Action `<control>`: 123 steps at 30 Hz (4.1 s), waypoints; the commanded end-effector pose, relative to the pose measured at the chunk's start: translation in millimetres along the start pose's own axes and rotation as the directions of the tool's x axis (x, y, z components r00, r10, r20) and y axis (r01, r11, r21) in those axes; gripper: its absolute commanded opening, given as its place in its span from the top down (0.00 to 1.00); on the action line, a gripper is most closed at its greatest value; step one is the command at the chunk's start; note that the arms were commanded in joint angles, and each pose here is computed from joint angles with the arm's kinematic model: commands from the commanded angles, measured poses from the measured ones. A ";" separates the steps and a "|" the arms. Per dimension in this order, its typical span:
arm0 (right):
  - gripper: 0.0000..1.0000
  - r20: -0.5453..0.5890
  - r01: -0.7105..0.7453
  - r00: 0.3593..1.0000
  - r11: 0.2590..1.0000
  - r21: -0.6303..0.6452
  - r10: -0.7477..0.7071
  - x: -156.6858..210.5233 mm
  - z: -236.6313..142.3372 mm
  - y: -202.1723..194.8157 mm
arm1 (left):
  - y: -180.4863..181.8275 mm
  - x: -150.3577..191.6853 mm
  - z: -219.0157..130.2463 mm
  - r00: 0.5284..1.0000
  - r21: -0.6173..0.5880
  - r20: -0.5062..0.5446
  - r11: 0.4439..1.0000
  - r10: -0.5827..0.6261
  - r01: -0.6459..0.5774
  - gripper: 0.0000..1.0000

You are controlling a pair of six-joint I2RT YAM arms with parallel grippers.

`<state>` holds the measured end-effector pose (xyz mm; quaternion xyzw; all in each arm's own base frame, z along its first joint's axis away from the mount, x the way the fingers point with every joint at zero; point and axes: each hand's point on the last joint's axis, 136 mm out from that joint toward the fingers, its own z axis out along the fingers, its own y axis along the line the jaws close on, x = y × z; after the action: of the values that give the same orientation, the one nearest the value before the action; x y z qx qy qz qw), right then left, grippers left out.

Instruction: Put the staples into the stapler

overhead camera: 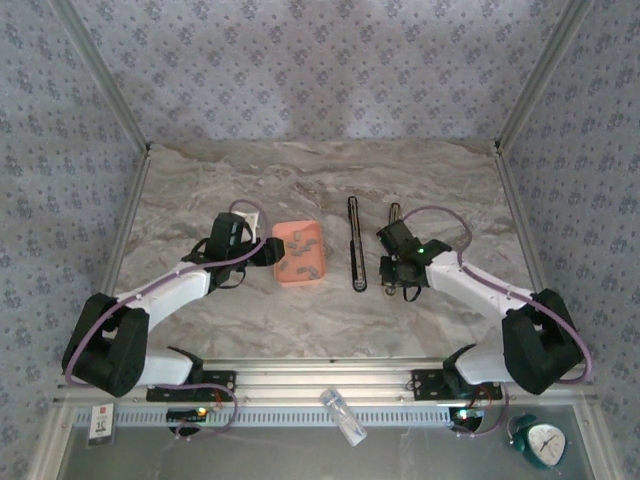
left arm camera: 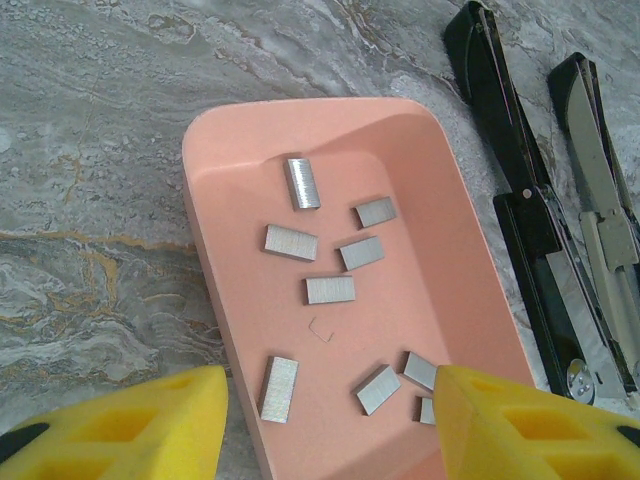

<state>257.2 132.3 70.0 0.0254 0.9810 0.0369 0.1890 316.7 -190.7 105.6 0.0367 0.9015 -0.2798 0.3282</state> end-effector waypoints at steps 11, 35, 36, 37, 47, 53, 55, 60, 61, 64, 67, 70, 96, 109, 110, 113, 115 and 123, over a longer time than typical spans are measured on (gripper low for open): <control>0.84 -0.052 0.009 0.999 1.000 0.016 -0.008 12.2 9.0 -1.4 | -6.9 -11.1 3.0 1.000 0.010 0.020 1.000 0.012 -0.012 0.43; 0.74 -0.065 0.013 0.998 0.999 0.031 -0.011 11.0 9.9 -1.5 | -8.6 -10.4 3.6 1.000 0.013 0.015 1.000 0.017 -0.017 0.43; 0.73 -0.061 0.017 0.998 0.999 0.031 -0.015 9.6 7.3 -0.9 | -8.8 -11.3 3.0 1.000 0.013 0.018 1.000 0.017 -0.017 0.43; 0.72 -0.052 0.019 0.999 0.999 0.028 -0.017 6.2 2.9 0.2 | -9.2 -11.9 2.2 1.000 0.013 0.021 1.000 0.018 -0.018 0.43; 0.66 0.066 0.064 0.996 0.998 -0.017 -0.063 -34.4 -63.4 16.6 | -6.5 -19.5 -7.1 0.999 -0.038 0.022 0.999 -0.024 0.025 0.43; 0.64 0.079 0.104 0.992 0.990 -0.097 -0.097 -46.7 -86.5 52.9 | -2.4 -22.1 -9.5 0.995 -0.064 0.006 0.993 -0.097 0.097 0.43; 0.63 0.093 0.135 0.988 0.985 -0.110 -0.125 -53.2 -94.4 68.6 | -1.6 -22.7 -10.0 0.995 -0.074 -0.004 0.992 -0.098 0.098 0.43; 0.62 0.096 0.273 0.961 0.951 -0.144 -0.261 -62.3 -98.2 109.9 | 20.0 -23.2 -16.0 0.977 -0.140 -0.011 0.968 -0.212 0.208 0.43; 0.62 0.085 0.290 0.956 0.945 -0.151 -0.280 -64.3 -97.5 117.6 | 26.7 -23.4 -18.2 0.969 -0.151 -0.008 0.959 -0.246 0.242 0.43; 0.61 0.039 0.303 0.953 0.940 -0.159 -0.301 -68.7 -93.5 138.2 | 43.9 -23.4 -25.1 0.948 -0.172 0.003 0.934 -0.318 0.314 0.43; 0.61 -0.024 0.244 0.968 0.958 -0.148 -0.250 -69.5 -82.5 157.1 | 58.3 -24.8 -32.5 0.937 -0.195 0.030 0.918 -0.347 0.346 0.43; 0.60 -0.079 0.188 0.976 0.968 -0.165 -0.203 -66.7 -66.2 180.4 | 70.6 -23.5 -36.6 0.922 -0.210 0.043 0.898 -0.385 0.385 0.43; 0.56 -0.267 0.245 0.926 0.963 -0.109 -0.266 -63.8 54.1 224.4 | 128.5 -19.3 -50.4 0.874 -0.211 0.069 0.849 -0.482 0.485 0.43; 0.52 -0.221 0.145 0.961 0.983 -0.111 -0.167 -64.6 79.0 244.3 | 131.2 -21.8 -49.4 0.875 -0.211 0.063 0.850 -0.480 0.482 0.43; 0.51 -0.217 0.141 0.963 0.984 -0.108 -0.161 -63.7 80.3 245.6 | 130.7 -22.5 -49.5 0.875 -0.208 0.064 0.852 -0.479 0.481 0.43; 0.51 -0.209 0.129 0.967 0.988 -0.086 -0.144 -62.4 84.0 245.3 | 131.1 -22.1 -49.2 0.875 -0.210 0.062 0.851 -0.479 0.481 0.43; 0.52 -0.201 0.119 0.971 0.989 -0.083 -0.133 -62.6 87.4 246.1 | 131.1 -22.3 -49.2 0.876 -0.209 0.061 0.852 -0.478 0.480 0.43; 0.51 -0.172 0.090 0.980 0.995 -0.044 -0.097 -60.4 99.4 243.0 | 131.3 -21.4 -48.0 0.877 -0.209 0.057 0.853 -0.477 0.478 0.43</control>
<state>359.3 382.5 35.5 -0.0461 0.9912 0.0727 0.1002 335.0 -52.4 83.9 -0.2356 0.9061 -0.2485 0.2484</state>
